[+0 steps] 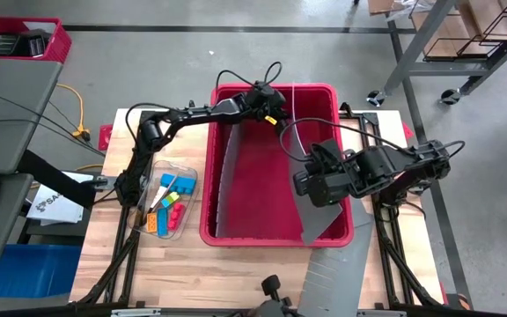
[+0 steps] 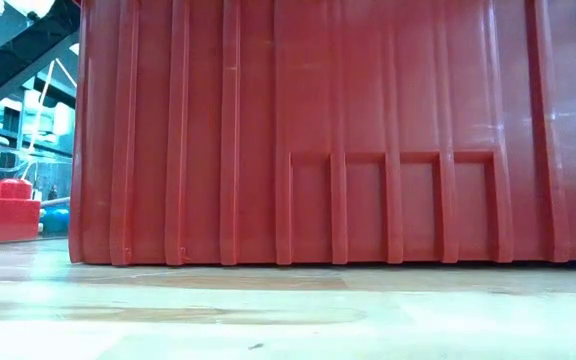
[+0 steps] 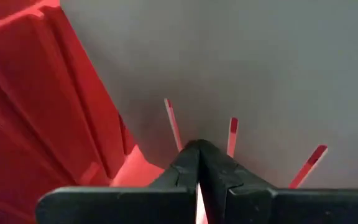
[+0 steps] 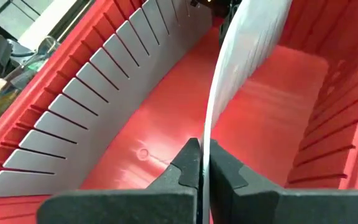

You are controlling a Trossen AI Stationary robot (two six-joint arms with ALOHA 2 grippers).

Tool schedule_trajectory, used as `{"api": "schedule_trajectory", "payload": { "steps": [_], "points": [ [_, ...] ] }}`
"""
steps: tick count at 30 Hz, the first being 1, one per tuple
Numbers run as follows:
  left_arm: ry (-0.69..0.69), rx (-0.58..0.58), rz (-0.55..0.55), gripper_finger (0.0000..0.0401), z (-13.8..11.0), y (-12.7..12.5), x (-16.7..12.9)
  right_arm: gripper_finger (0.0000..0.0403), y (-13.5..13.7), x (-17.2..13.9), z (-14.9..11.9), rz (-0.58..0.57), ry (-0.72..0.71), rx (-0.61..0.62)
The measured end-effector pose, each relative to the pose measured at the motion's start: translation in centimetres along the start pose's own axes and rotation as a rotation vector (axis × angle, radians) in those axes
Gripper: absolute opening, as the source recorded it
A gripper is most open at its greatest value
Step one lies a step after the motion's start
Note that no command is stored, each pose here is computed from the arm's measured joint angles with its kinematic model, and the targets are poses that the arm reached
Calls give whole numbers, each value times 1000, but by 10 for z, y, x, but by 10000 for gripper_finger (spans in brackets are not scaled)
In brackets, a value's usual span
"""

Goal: Sort Items/Unsort Items

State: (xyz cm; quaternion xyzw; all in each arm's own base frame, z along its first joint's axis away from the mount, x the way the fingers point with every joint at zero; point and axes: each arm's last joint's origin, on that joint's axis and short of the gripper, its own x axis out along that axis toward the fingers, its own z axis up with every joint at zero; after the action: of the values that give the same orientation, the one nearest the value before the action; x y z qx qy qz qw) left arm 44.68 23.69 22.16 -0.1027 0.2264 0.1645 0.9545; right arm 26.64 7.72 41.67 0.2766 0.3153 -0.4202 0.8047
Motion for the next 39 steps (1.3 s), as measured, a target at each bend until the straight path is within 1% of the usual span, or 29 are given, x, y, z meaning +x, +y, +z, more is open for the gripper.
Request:
{"api": "schedule_trajectory", "payload": {
  "steps": [7, 11, 14, 21, 25, 28, 31, 33, 35, 39],
  "points": [
    [-46, 40, -67, 0, 3, -29, 4, 0, 2, -3, -5, 24, 59, 72],
    [-59, 75, -7, 0, 5, -35, 4, 0, 2, -4, -6, 20, 34, 58],
    [-56, 74, 0, 0, 6, -35, 3, 0, 1, -2, -4, 11, 25, 52],
    [-22, 47, 43, 0, 12, -20, -9, 0, 1, 0, -3, 0, 12, 21],
    [-36, 50, 38, 0, 14, -15, -10, 0, 0, 3, 0, -6, 22, 27],
    [-35, 51, 22, 0, 14, -14, -10, 0, 0, 4, 2, -11, 22, 69],
    [-33, 64, 24, 0, 13, -17, -9, 0, 0, 5, 2, -13, 16, 131],
    [-43, 73, 31, 0, 14, -18, -9, 0, 0, 3, 1, -9, 16, 152],
    [-57, 75, 41, 0, 15, -19, -9, 0, -1, 7, -2, -24, 15, 179],
    [-72, 75, 39, 0, 17, -18, -9, 0, -5, 16, -19, -70, 34, 212]
  ]
}}
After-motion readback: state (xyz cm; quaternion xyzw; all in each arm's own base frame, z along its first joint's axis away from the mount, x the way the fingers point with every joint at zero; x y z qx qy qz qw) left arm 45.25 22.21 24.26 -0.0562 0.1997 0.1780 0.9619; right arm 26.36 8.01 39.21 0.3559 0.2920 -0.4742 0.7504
